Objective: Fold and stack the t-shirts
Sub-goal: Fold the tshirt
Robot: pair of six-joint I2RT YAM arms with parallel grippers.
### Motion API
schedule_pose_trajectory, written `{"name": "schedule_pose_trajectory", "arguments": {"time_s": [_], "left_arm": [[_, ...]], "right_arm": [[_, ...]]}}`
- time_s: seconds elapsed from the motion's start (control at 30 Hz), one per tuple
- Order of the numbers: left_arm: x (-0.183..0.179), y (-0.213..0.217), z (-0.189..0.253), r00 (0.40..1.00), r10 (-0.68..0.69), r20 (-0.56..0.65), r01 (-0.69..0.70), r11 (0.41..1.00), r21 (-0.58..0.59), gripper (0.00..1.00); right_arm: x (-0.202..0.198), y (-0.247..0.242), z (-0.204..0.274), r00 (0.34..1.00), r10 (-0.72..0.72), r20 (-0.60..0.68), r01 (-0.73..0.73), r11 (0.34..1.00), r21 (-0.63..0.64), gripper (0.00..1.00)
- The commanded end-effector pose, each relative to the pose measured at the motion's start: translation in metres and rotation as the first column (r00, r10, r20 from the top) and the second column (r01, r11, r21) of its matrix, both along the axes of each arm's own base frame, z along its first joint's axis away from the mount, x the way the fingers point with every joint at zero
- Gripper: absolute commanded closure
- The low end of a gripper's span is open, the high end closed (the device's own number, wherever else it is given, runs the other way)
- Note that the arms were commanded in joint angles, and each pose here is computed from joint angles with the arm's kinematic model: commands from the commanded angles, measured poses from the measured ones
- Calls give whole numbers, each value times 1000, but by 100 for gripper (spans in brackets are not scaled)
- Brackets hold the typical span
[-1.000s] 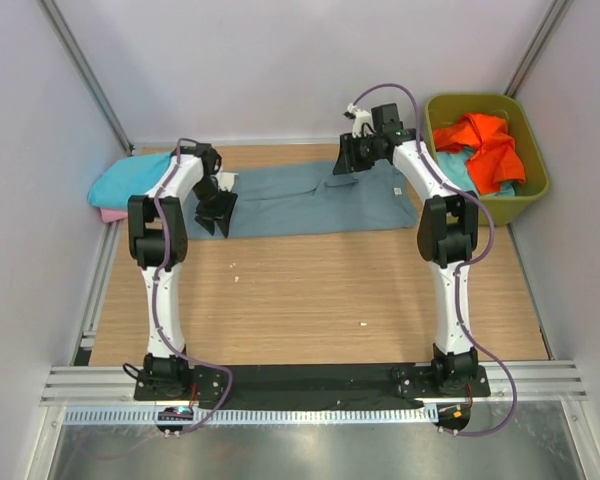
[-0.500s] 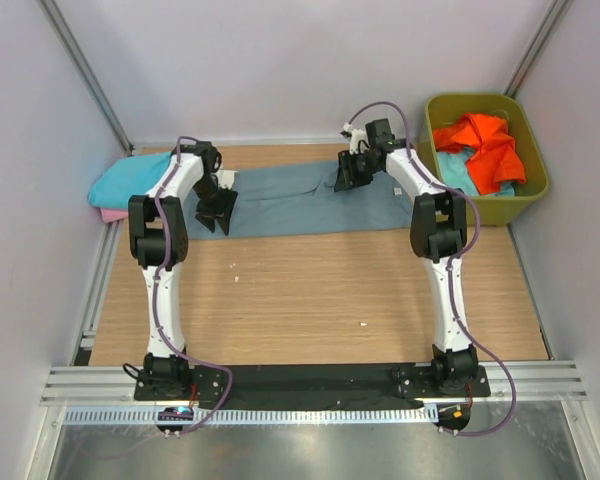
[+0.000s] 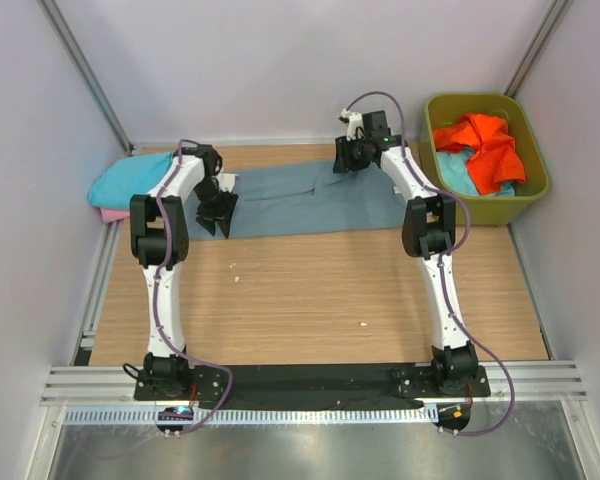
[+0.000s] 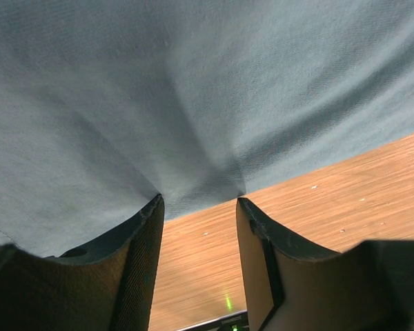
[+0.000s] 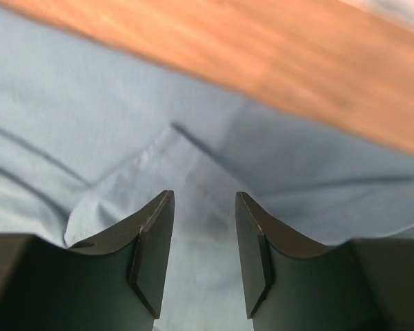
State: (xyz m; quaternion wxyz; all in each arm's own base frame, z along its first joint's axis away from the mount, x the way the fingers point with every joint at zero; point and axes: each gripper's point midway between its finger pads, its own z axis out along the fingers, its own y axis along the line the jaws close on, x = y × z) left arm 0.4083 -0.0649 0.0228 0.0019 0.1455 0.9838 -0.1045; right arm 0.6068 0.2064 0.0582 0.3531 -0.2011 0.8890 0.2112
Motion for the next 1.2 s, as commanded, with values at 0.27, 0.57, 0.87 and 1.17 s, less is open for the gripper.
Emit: {"name": "schedule_pose_trajectory", "arguments": {"time_s": [0.27, 0.57, 0.87, 1.17], "left_arm": [[-8, -1, 15, 1000, 4, 24, -4, 1000, -3, 52], [9, -7, 31, 997, 13, 79, -11, 999, -35, 52], [6, -16, 36, 997, 24, 69, -18, 996, -84, 53], [-2, -21, 38, 998, 29, 49, -23, 992, -122, 52]], "right_arm": [[20, 78, 103, 936, 79, 342, -77, 997, -22, 51], [-11, 50, 110, 956, 70, 285, -28, 988, -149, 48], [-5, 65, 65, 961, 78, 264, -14, 972, -235, 50], [-6, 95, 23, 960, 123, 252, -51, 960, -274, 52]]}}
